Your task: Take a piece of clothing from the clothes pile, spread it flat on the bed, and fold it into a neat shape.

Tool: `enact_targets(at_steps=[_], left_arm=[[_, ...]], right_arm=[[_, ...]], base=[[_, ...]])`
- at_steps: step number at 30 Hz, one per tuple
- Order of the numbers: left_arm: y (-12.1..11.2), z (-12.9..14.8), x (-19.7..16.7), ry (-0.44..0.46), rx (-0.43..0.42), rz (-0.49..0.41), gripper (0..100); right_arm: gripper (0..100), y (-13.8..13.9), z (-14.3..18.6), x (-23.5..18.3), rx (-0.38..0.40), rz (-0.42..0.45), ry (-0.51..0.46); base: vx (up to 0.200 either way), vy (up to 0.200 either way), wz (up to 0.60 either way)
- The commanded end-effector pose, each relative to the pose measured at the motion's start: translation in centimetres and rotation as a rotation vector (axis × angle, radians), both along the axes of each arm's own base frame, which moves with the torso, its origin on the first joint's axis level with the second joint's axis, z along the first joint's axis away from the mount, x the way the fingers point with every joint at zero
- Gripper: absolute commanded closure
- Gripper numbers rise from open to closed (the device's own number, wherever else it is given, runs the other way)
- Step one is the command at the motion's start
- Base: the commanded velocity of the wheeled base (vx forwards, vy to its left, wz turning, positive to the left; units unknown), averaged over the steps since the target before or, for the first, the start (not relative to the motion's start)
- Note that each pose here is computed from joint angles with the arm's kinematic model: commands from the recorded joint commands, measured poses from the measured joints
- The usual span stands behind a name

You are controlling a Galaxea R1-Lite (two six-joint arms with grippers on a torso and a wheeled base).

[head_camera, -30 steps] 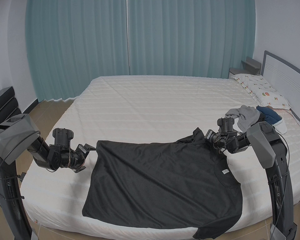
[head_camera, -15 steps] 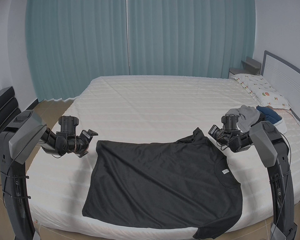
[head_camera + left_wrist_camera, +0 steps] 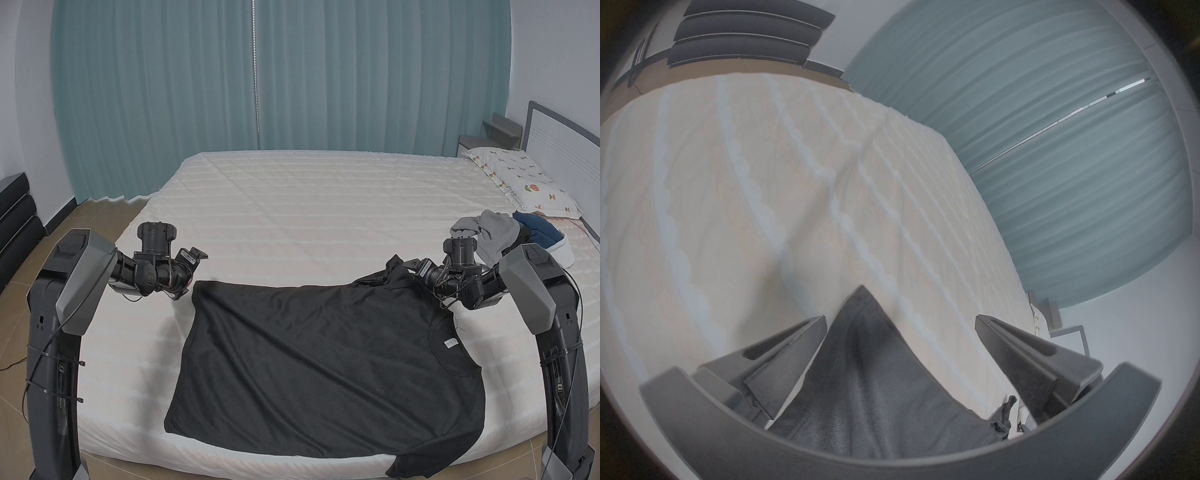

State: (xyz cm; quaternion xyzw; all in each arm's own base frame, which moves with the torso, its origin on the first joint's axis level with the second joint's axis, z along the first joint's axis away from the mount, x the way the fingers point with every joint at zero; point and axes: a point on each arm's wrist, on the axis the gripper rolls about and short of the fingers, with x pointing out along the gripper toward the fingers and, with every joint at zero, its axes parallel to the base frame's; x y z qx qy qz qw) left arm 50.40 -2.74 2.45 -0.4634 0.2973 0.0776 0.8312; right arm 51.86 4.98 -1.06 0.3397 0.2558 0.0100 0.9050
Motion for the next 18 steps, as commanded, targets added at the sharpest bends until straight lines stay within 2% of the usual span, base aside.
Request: enact_targets(at_steps=[1,4,5,14,18], left_arm=[[-0.1,-1.4,0.1,0.023,0.002,0.000,0],[-0.1,-1.5,0.1,0.025,0.003,0.001,0],[-0.1,-1.6,0.1,0.026,0.003,0.001,0],[-0.4,-2.3,0.4,0.027,0.043,0.017,0],[-0.5,-2.9,0.5,0.034,0.059,0.010,0]], right_arm=[[0,0.0,0.0,0.0,0.002,0.015,-0.002],[0,0.1,-0.2,0.0,0.001,0.035,0.001],[100,0.1,-0.2,0.0,-0.001,0.039,0.000],[100,-0.3,-0.5,0.2,-0.010,0.037,-0.002],[100,-0.5,-0.3,0.7,-0.002,0.020,-0.041]], base=[[0.000,0.000,0.00],[0.000,0.000,0.00],[0.000,0.000,0.00],[0.000,0.000,0.00],[0.000,0.000,0.00]])
